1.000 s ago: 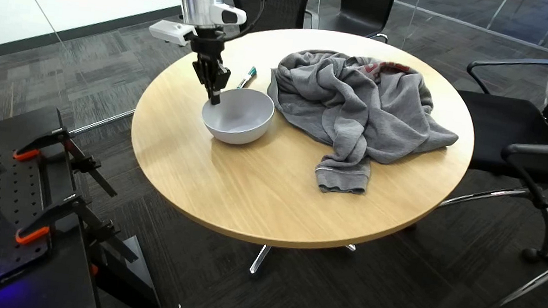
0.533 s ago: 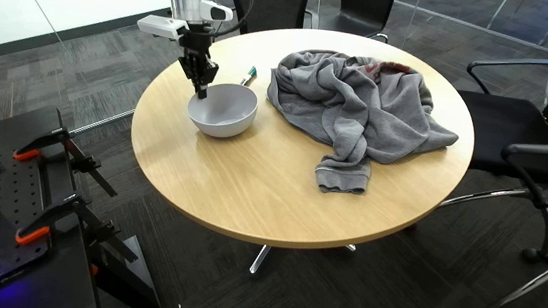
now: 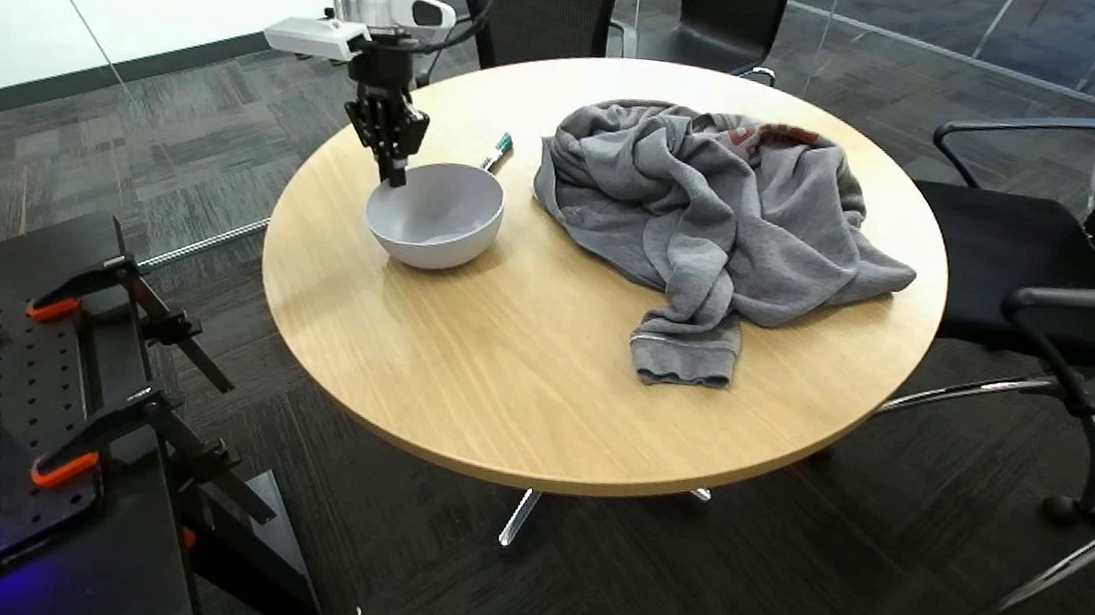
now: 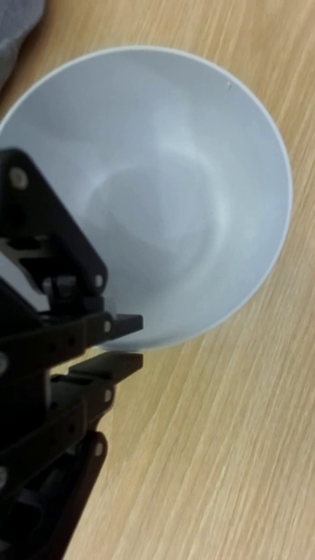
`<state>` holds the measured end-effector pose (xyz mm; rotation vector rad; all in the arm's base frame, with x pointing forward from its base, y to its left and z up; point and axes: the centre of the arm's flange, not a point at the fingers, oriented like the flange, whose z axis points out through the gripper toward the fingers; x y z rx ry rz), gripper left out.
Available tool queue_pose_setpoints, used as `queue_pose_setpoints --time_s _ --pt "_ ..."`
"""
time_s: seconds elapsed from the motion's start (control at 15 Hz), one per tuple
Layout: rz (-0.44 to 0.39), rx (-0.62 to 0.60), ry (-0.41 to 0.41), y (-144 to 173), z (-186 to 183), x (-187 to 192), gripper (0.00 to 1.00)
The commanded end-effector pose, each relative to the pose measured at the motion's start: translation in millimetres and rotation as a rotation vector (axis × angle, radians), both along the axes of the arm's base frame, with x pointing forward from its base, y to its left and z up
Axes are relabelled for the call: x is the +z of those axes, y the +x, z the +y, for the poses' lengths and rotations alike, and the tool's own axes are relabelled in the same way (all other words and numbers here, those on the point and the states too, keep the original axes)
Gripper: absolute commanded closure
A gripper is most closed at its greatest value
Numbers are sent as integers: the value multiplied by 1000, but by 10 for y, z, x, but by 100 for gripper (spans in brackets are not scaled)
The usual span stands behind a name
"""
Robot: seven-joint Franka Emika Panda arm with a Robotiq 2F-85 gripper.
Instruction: Move the bowl closer to the marker
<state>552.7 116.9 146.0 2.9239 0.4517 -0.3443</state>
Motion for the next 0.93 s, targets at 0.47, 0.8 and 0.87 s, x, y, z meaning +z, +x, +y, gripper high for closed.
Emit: queue_pose_setpoints --time_s 0.47,0.8,0.87 --pt "-128 -32 -44 -196 -232 843 0" --pt "-173 -41 -32 -393 -288 1166 0" --pt "-177 -40 -25 -421 -305 1222 0"
